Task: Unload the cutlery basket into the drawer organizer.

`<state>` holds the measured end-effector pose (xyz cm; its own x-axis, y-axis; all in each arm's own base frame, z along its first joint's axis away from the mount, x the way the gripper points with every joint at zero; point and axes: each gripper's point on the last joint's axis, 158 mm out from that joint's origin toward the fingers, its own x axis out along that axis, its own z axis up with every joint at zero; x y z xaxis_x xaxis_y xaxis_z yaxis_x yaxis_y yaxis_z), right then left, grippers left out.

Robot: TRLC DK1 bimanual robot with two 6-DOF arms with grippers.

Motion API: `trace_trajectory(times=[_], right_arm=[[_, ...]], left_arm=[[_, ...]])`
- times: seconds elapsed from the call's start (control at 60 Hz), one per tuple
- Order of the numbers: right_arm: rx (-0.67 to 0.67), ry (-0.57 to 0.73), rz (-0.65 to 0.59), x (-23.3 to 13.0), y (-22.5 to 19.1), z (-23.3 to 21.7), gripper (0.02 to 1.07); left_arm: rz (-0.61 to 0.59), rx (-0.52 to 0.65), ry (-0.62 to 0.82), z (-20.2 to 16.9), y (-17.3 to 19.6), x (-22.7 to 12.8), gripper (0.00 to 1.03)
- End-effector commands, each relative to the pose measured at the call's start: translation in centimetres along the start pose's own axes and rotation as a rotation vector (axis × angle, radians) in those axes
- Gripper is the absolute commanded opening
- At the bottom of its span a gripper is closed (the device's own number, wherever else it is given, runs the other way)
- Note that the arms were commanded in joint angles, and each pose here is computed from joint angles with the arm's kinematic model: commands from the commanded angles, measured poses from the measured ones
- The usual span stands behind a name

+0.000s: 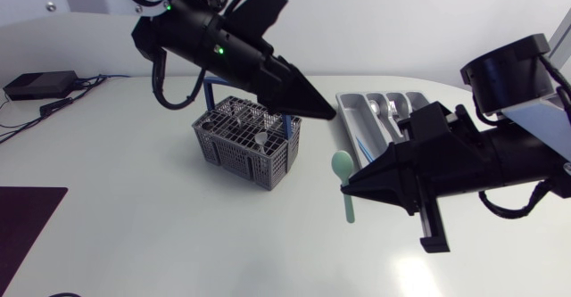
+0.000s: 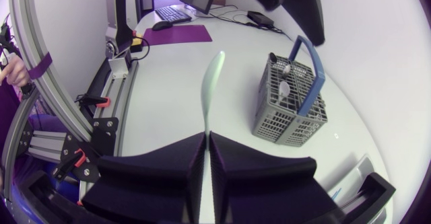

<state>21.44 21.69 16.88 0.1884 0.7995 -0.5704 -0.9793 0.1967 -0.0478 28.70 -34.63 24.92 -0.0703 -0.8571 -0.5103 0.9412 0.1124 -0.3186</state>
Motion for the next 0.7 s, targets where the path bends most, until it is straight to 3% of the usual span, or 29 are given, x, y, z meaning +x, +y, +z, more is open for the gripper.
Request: trace_trajectory(times=[0.0, 0.317, 0.683], right_arm=[[0.010, 0.038, -0.045, -0.7, -0.7, -2.2, 0.11], [-0.019, 0.196, -0.423, -3.7, -8.4, -9.0, 0.11], [-0.058, 0.320, -0.679, -6.5, -13.8, -15.0, 0.11]], left_arm=[[0.076, -0.070, -0.062, 1.5, 2.2, -2.4, 0.98], [0.448, -0.119, 0.107, -4.4, 9.7, -2.2, 0.97], [0.597, -0.091, 0.176, -8.3, 11.3, -3.7, 0.96]])
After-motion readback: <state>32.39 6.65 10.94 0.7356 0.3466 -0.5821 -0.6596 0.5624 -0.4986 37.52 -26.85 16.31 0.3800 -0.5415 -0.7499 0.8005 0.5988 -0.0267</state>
